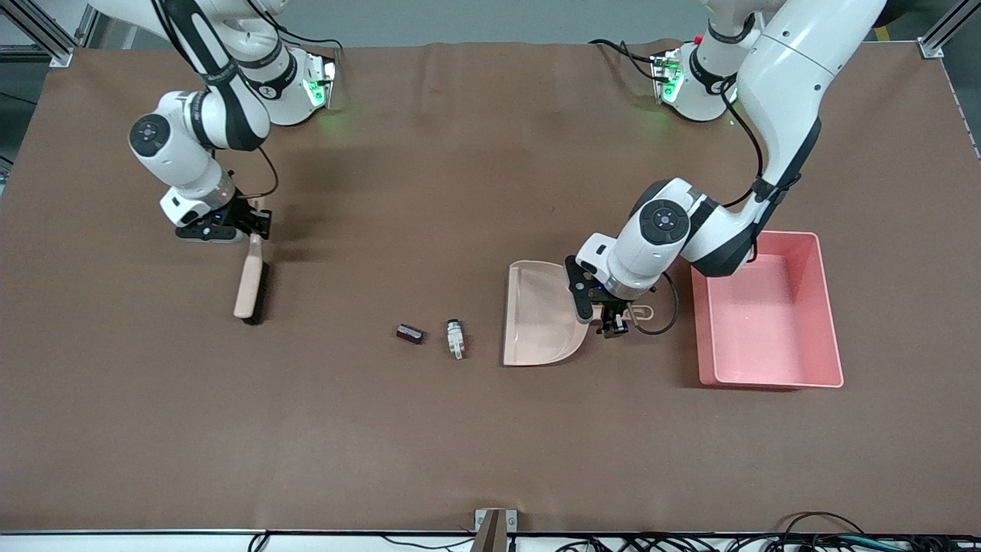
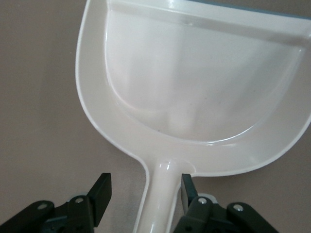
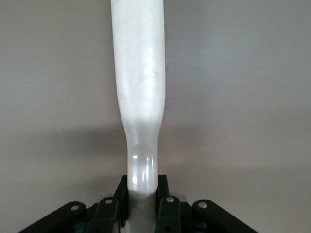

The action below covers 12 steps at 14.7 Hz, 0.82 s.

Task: Clean e-waste and dump in bin
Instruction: 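Lift the brush with the right gripper and move it behind the parts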

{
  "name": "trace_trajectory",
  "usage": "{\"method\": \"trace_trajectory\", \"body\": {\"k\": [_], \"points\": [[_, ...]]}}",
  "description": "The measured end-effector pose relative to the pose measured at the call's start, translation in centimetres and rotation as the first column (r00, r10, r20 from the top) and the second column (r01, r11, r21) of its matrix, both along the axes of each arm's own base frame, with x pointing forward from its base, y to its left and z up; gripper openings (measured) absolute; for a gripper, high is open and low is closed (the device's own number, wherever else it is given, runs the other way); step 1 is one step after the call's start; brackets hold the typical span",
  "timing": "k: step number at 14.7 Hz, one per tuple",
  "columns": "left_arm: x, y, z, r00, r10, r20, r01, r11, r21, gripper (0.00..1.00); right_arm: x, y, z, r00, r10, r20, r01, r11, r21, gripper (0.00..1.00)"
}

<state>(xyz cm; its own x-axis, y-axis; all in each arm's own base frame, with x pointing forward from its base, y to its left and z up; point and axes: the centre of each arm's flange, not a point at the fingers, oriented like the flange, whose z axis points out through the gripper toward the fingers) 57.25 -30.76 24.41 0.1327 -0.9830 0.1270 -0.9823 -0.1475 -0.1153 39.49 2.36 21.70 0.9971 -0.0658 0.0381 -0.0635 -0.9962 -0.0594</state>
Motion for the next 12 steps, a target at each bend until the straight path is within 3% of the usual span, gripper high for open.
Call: {"method": "trace_trajectory", "body": {"k": [7, 12], "points": [[-0.6, -0.6, 0.6, 0.999, -0.052, -0.002, 0.052, 0.999, -0.013, 0.67, 1.7, 16.4, -0.5, 1.0, -0.002, 0.029, -0.003, 0.988, 0.157, 0.26], [-0.8, 0.7, -0.2, 0.994, -0.109, -0.017, 0.109, 0.994, -0.005, 0.67, 4.5, 22.5, -1.4, 0.998, -0.058, 0.037, 0.049, 0.977, 0.206, 0.26]]}}
